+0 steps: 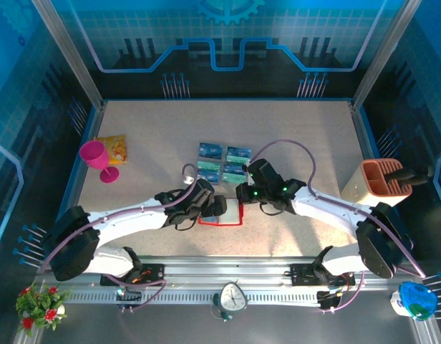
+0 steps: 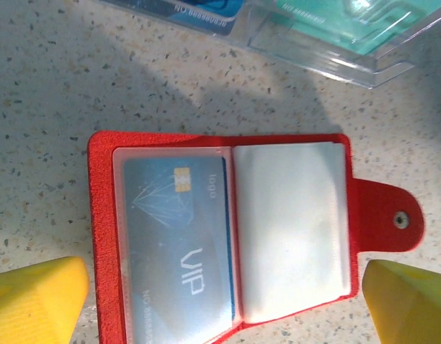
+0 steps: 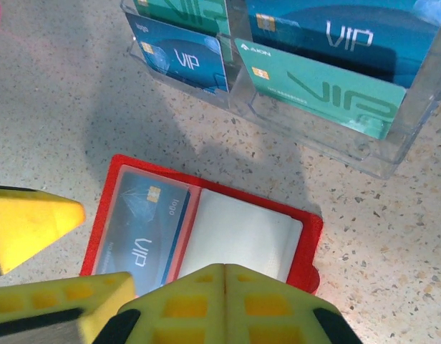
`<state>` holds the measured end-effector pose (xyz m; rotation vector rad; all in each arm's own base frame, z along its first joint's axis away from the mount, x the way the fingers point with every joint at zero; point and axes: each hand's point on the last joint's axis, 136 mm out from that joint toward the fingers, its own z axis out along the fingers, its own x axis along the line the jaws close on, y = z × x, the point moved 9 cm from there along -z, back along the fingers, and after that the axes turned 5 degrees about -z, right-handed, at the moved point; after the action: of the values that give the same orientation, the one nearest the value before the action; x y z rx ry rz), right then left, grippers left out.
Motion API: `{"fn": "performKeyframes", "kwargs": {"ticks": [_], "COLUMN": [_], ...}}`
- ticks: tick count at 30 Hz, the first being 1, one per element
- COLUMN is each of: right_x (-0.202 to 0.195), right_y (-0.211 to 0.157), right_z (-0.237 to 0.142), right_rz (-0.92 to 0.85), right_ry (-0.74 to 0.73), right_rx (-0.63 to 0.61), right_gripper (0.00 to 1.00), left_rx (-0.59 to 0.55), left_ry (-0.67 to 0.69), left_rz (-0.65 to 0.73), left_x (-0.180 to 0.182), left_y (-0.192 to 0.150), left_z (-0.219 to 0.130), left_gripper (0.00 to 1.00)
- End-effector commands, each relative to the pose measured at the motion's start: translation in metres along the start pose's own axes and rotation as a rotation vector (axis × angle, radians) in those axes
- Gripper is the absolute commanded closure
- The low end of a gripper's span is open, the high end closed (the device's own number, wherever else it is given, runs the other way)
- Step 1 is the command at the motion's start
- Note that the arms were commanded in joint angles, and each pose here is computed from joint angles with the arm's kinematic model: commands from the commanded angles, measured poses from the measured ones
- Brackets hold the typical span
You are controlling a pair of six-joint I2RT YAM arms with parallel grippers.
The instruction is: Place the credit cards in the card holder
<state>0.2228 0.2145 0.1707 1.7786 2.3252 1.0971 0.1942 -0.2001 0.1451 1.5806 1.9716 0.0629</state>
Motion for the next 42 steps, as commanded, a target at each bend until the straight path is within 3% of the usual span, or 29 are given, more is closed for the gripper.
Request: {"fn": "performKeyframes", "kwargs": {"ticks": [1,12,25,42], "right_x": [0.004,-0.002,-0.025,-0.022], "right_y": [-0.007,-0.013,-0.025,-0.035], "right_z": [0.018,0.053,0.063,0.081], "right_rz": [0.046,0.083,0.061,0.043], "right_ry": [0.028,-0.009,-0.032,0.026], "right_rx": [0.038,0.066,0.143,0.231], "right_gripper": [0.95,0.98,1.0,1.0], "left_rx": [-0.018,-0.004,0.039,0.055], "left_ry": [-0.041,-0.077,0.025,0.098], "left_rz": [-0.009,-0.018,0.018,0.046], "left_x": [-0.011,-0.014,0.005,0.015], "left_y": [0.004,-0.004,-0.019,-0.025], "left_z": [-0.009,0.003,0.029,0.041], "left_gripper": [0.01,0.01,0.01,0.01]}}
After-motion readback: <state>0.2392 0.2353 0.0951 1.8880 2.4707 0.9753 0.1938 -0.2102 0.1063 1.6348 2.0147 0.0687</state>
